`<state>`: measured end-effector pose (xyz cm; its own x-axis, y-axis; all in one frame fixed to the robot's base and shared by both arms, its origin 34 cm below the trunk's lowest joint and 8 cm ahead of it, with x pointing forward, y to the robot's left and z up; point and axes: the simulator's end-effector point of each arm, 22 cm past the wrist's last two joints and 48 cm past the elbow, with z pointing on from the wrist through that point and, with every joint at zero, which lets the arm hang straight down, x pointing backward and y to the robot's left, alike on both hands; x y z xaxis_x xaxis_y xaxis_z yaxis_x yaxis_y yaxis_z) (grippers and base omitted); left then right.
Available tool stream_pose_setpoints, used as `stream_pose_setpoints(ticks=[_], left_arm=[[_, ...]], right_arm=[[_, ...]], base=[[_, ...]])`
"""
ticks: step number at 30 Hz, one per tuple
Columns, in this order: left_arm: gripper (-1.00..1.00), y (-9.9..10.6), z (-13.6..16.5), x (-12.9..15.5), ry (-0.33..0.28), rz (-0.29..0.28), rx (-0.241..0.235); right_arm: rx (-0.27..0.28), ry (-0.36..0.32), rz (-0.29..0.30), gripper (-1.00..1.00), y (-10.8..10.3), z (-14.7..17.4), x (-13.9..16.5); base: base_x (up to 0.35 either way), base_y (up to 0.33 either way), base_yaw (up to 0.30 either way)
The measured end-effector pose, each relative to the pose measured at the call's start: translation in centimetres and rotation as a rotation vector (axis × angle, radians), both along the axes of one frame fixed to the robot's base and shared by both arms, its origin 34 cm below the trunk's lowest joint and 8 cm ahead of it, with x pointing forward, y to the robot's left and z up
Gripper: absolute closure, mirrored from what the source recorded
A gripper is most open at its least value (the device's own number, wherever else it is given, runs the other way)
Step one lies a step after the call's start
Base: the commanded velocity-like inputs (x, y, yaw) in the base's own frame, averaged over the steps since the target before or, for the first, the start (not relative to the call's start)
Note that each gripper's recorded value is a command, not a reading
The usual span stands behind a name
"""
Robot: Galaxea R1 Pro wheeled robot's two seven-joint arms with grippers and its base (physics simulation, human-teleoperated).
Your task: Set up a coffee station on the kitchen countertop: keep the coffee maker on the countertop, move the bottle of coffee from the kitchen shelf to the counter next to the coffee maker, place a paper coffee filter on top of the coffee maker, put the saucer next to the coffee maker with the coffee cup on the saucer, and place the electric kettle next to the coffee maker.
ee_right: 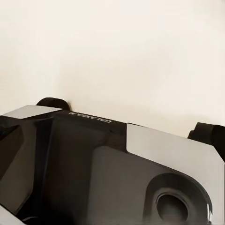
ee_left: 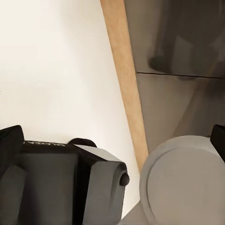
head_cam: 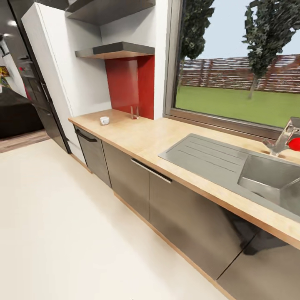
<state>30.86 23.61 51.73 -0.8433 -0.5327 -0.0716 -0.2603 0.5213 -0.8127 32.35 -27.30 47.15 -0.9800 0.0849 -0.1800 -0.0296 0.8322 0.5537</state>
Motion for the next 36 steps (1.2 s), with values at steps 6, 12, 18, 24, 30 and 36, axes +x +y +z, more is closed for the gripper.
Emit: stream_pose_setpoints(ticks=[6,12,18,24,30,36], left_arm=[[-1.0,0.01,0.01,-0.01,0.0,0.0,0.0],[-1.0,0.0,0.03,-0.01,-0.001,0.0,0.0],[-1.0,0.01,0.03,-0.01,-0.001,0.0,-0.001],[-1.0,-0.01,0.03,-0.02,-0.001,-0.001,-0.001],[-1.0,-0.02,0.03,-0.03,-0.001,-0.002,-0.001],[-1.0,-0.03,0.04,-0.02,-0.001,-0.002,-0.001]], right_arm=[[-0.007,0.0,-0.001,-1.0,-0.14,-0.07,0.03],[-0.012,-0.001,-0.002,-1.0,-0.21,-0.12,0.05],[-0.012,0.0,-0.002,-1.0,-0.23,-0.13,0.02],[-0.012,-0.001,-0.002,-1.0,-0.23,-0.13,0.03],[-0.012,0.0,-0.002,-1.0,-0.23,-0.13,0.02],[-0.012,0.0,-0.002,-1.0,-0.23,-0.13,0.01]], base=[[0.161,0.122,0.155],[0.242,0.187,0.231],[0.254,0.197,0.267],[0.255,0.199,0.271],[0.255,0.201,0.272],[0.255,0.205,0.272]])
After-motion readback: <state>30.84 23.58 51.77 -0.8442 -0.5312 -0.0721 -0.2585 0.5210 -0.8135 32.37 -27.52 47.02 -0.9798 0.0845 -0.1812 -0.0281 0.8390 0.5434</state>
